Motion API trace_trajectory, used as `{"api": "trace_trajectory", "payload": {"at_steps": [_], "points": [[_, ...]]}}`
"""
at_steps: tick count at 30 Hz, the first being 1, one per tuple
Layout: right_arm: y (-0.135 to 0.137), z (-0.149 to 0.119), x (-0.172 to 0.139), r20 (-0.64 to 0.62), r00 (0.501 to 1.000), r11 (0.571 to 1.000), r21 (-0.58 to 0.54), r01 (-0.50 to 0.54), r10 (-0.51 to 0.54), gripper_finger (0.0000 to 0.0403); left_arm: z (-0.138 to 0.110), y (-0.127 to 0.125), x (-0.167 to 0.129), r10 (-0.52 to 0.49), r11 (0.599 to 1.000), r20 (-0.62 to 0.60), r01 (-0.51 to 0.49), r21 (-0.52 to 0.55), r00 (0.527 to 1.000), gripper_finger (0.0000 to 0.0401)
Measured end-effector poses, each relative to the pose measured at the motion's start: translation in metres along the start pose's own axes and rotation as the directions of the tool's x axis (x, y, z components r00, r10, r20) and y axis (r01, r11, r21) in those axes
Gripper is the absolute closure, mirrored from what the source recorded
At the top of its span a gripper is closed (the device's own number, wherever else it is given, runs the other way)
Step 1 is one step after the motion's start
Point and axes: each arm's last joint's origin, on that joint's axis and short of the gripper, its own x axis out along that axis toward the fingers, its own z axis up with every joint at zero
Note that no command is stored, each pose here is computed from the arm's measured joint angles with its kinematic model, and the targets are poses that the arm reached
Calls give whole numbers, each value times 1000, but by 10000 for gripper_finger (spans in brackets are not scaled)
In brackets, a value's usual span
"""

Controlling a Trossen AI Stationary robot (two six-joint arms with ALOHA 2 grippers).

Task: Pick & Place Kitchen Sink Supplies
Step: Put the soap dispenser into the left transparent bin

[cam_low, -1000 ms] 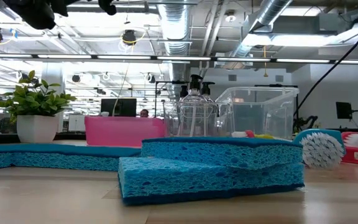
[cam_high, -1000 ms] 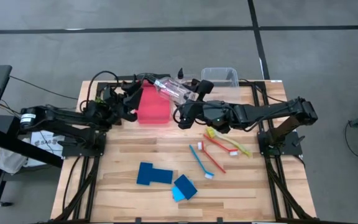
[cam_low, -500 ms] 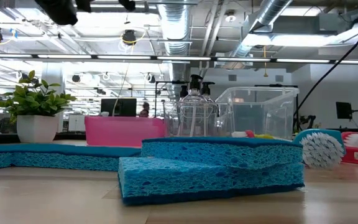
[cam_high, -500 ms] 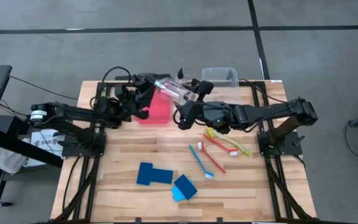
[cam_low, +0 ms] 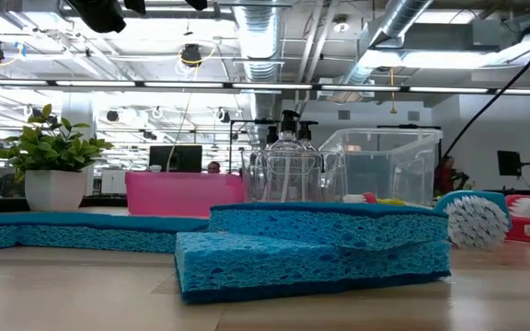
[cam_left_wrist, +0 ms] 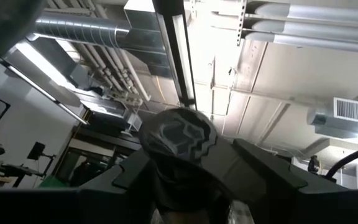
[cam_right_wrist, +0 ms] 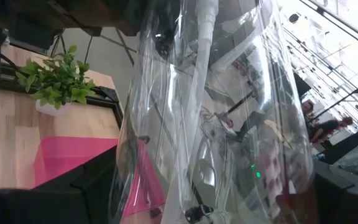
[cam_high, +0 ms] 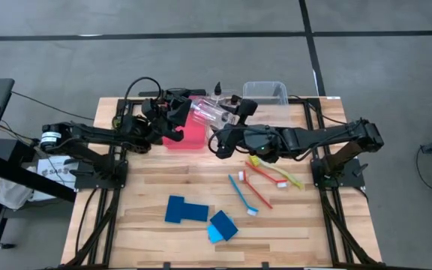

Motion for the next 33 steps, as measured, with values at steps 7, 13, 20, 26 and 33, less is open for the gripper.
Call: {"api": "trace_trajectory", "payload": {"at_steps": [7, 13, 20, 26, 33], "points": [[0, 0, 0, 7, 1000, 1000, 1, -16, 16, 80, 0, 0, 0, 2, 1000, 1, -2, 0, 1000, 246], [1, 0, 0, 7, 1000, 1000, -7, -24, 24, 66, 1, -1, 0, -21, 1000, -1, 21, -17, 1000, 273], [2, -4, 1, -19, 999, 999, -39, -29, 28, 23, -1, -3, -1, -20, 1000, -10, 20, 5, 1000, 268], [3, -4, 1, -24, 999, 998, -46, -32, 31, 6, -1, -3, -1, -18, 1000, -15, 18, 6, 1000, 277], [3, -7, 0, -62, 998, 996, -90, -7, 1, 5, -2, -3, -1, -13, 1000, -25, 13, 7, 1000, 277]]}}
